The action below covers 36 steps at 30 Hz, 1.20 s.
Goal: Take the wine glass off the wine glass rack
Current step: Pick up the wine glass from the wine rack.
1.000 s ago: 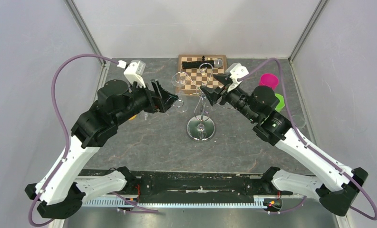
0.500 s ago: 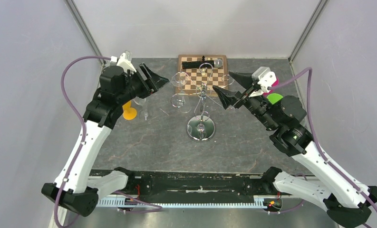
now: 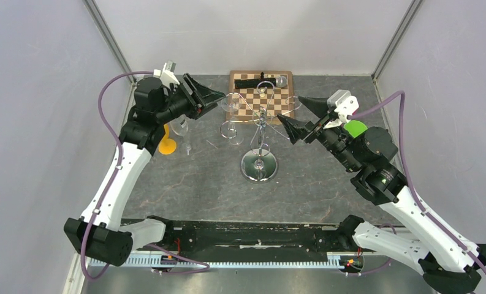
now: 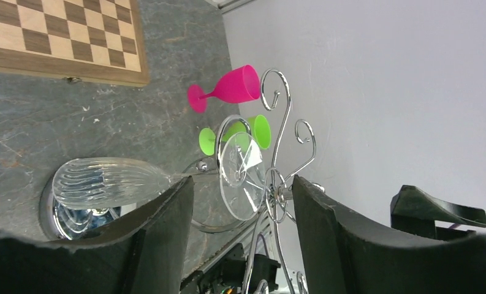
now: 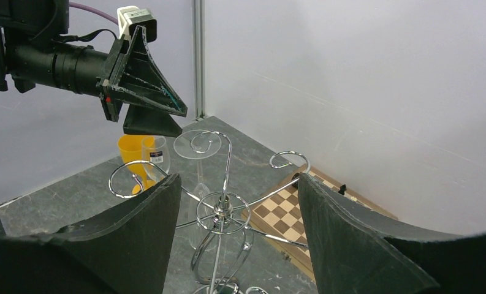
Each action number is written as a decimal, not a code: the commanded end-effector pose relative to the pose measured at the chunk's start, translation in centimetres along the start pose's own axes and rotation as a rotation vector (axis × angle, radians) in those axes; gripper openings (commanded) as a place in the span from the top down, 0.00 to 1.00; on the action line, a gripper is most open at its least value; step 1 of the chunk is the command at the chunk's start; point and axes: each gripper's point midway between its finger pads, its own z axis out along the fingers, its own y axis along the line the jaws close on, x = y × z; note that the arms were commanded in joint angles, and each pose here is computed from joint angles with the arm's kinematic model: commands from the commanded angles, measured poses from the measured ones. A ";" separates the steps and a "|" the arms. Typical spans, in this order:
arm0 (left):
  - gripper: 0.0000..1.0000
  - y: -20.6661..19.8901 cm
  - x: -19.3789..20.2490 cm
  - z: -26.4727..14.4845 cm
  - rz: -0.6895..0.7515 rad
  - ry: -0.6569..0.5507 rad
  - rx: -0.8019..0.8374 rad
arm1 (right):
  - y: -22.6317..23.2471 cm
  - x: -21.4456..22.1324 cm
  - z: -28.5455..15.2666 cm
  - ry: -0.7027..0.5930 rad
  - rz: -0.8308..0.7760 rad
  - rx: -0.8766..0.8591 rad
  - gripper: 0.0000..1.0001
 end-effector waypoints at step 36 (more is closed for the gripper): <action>0.98 -1.7 0.7 1.0 -0.077 0.091 0.121 | -0.5 -0.3 -0.8 -0.018 0.003 0.027 0.27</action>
